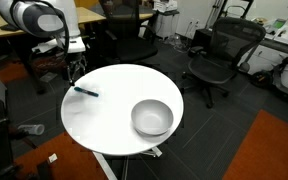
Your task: Place the marker in the bowl
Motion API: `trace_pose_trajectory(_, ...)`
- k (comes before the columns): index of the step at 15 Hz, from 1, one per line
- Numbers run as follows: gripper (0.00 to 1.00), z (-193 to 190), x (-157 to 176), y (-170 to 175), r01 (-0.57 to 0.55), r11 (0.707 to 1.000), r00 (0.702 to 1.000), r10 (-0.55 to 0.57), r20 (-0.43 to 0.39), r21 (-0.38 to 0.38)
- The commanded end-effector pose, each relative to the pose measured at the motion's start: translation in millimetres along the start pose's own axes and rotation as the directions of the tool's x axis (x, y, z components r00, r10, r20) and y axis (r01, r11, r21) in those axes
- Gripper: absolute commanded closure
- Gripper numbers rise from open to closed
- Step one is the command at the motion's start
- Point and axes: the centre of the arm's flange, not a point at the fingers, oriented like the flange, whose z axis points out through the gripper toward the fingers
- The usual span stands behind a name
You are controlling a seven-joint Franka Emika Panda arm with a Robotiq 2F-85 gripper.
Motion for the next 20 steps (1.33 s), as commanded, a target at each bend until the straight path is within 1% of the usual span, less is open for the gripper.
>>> trace_pose_trajectory(1, 0.00, -0.1, 0.3, 0.1, 0.000, 1.000, 1.000, 0.000, 0.000, 0.000)
trace_pose_trajectory(5, 0.00, -1.2, 4.4, 1.9, -0.042, 0.999, 0.998, 0.042, -0.040, -0.005)
trace_pose_trajectory(10, 0.00, 3.2, 7.5, 1.2, -0.095, 0.995, 0.993, 0.095, -0.065, -0.002)
trace_pose_trajectory(17, 0.00, 25.0, 5.8, -7.1, -0.152, 0.988, 0.981, 0.155, -0.116, 0.030)
trace_pose_trajectory(20, 0.00, 38.1, 7.8, -11.0, -0.170, 0.984, 0.977, 0.175, -0.122, 0.045)
